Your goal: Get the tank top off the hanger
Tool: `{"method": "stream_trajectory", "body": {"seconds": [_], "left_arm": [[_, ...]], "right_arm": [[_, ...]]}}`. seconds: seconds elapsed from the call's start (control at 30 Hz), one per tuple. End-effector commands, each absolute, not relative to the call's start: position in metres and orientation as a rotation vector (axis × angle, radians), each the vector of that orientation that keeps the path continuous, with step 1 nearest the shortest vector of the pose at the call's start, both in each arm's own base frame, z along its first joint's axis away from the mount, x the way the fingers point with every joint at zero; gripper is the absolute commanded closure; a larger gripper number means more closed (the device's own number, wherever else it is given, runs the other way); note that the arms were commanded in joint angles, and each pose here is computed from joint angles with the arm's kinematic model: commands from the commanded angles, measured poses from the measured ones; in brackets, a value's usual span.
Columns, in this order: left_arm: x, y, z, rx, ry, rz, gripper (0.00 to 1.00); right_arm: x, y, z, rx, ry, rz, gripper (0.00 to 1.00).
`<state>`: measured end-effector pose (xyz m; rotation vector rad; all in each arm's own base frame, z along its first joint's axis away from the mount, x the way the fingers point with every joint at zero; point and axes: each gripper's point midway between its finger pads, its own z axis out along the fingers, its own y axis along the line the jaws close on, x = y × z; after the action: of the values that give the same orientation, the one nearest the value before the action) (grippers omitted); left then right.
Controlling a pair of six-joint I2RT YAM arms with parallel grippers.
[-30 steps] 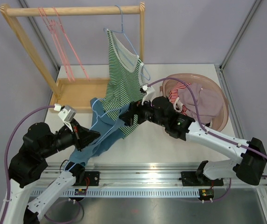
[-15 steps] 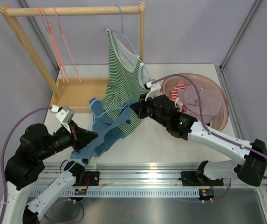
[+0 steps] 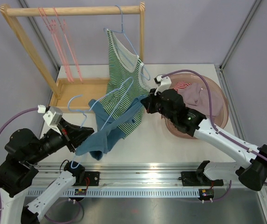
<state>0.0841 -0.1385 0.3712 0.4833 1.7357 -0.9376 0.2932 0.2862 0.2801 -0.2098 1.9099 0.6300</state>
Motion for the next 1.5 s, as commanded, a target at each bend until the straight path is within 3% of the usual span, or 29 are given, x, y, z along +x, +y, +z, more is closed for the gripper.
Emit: {"method": "stream_trajectory", "body": {"seconds": [0.0,0.37,0.57,0.73,0.97,1.0,1.37,1.43,1.47], "left_arm": [[0.085,-0.147,0.437,0.489,1.468,-1.002,1.00],[0.149,-0.156,0.519,0.327,0.932,-0.963,1.00],[0.177,-0.136,0.547,0.168,0.771,-0.866,1.00],[0.179,-0.135,0.556,0.128,0.704,-0.901,1.00],[0.196,-0.139,0.531,0.100,0.743,-0.895,1.00],[0.207,-0.138,0.522,0.078,0.847,-0.854,1.00],[0.246,-0.104,0.452,-0.136,1.300,-0.610,1.00],[0.250,-0.101,0.434,-0.159,1.389,-0.568,1.00],[0.252,-0.102,0.434,-0.160,1.413,-0.559,1.00]], "right_arm": [[0.267,0.293,0.352,-0.243,1.745,0.877,1.00],[0.143,0.304,0.480,-0.662,1.479,1.425,1.00],[0.109,0.295,0.498,-0.796,1.456,1.489,1.00],[0.118,0.308,0.451,-0.824,1.593,1.426,1.00],[0.141,0.312,0.335,-0.769,1.894,1.236,1.00],[0.152,0.301,0.297,-0.718,2.015,1.105,1.00],[0.137,0.303,0.195,-0.715,2.270,0.986,1.00],[0.137,0.303,0.184,-0.694,2.298,0.953,0.73],[0.136,0.301,0.175,-0.689,2.314,0.932,0.55]]}}
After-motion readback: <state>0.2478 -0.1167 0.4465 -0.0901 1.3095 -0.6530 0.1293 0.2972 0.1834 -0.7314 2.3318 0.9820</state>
